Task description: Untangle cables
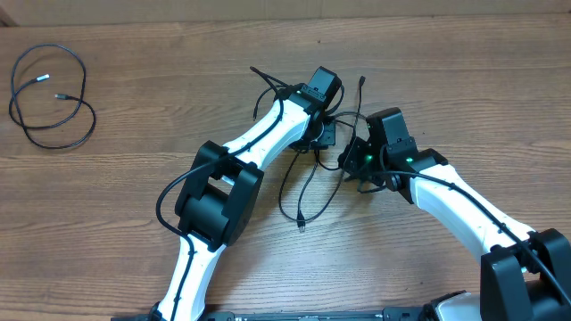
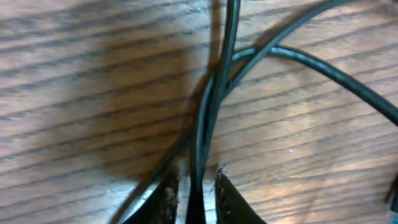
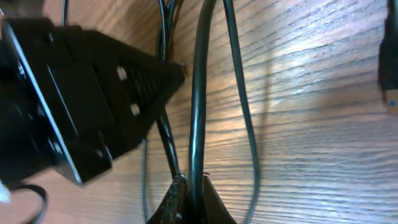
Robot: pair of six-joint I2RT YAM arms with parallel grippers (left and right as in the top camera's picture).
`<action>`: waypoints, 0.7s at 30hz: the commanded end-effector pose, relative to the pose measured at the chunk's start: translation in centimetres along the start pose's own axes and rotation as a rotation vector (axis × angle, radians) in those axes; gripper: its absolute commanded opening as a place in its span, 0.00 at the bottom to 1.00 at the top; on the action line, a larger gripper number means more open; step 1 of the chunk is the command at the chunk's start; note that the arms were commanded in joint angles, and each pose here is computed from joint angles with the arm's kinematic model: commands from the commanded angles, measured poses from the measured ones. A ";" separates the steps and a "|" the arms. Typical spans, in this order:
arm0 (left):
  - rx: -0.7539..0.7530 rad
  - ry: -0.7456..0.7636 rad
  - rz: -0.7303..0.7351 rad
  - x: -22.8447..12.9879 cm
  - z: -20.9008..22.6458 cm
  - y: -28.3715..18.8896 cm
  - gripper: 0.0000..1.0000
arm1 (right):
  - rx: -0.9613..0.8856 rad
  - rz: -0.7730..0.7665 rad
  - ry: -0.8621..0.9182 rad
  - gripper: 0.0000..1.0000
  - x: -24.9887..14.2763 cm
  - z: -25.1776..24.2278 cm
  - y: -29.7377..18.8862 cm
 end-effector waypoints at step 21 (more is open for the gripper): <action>-0.013 -0.003 -0.084 0.9 -0.6 -1.1 0.04 | -0.044 0.041 -0.158 0.04 -0.9 -0.7 0.3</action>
Point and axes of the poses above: each gripper's point midway between its finger pads, its own y axis out along the fingers, its own z axis along the line the jaws close on, x = y × z, the point moved 7 cm from there along -y, back along the fingers, and after that the axes turned 12 degrees about -y, right-handed, at the moved point
